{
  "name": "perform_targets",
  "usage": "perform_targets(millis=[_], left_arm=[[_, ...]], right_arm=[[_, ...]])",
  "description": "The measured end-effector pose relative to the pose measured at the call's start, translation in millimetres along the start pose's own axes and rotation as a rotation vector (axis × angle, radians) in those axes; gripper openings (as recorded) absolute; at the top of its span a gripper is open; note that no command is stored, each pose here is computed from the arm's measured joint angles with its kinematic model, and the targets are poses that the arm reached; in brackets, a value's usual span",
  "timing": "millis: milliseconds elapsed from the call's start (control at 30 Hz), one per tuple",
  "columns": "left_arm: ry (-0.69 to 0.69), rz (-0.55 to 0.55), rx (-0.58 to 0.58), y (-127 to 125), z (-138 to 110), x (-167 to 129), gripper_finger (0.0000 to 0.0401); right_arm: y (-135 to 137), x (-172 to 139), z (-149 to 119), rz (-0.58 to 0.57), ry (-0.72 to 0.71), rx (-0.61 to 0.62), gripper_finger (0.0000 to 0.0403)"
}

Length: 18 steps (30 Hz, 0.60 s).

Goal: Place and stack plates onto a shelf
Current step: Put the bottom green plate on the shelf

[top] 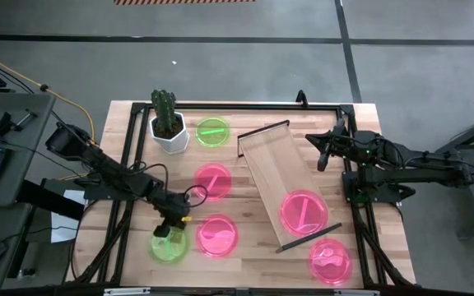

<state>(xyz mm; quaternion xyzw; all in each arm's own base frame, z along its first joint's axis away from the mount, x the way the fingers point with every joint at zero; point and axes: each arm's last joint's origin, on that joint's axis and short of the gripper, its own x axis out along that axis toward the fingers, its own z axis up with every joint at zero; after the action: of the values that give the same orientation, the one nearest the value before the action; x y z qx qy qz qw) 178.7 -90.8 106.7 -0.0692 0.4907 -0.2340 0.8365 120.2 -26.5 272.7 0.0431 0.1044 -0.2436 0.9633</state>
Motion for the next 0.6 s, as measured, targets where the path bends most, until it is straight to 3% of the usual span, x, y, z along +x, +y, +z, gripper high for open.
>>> perform_targets(millis=[67, 400, 600], left_arm=[[0.002, -0.014, -0.035, 3.5, 0.6, -1.0, 0.0009], [0.025, -0.208, -0.249, 17.6, 20.0, -15.8, 0.0001], [0.056, -0.301, -0.353, 22.0, 38.5, -39.8, 0.0001]], right_arm=[[0.0, 0.0, 0.0, 0.000, 0.000, -0.001, 0.0000], [-0.5, -0.1, -4.1, -0.005, 0.041, -0.003, 0.0000], [-0.6, -0.1, -5.1, -0.006, 0.051, 0.000, 0.0000]])
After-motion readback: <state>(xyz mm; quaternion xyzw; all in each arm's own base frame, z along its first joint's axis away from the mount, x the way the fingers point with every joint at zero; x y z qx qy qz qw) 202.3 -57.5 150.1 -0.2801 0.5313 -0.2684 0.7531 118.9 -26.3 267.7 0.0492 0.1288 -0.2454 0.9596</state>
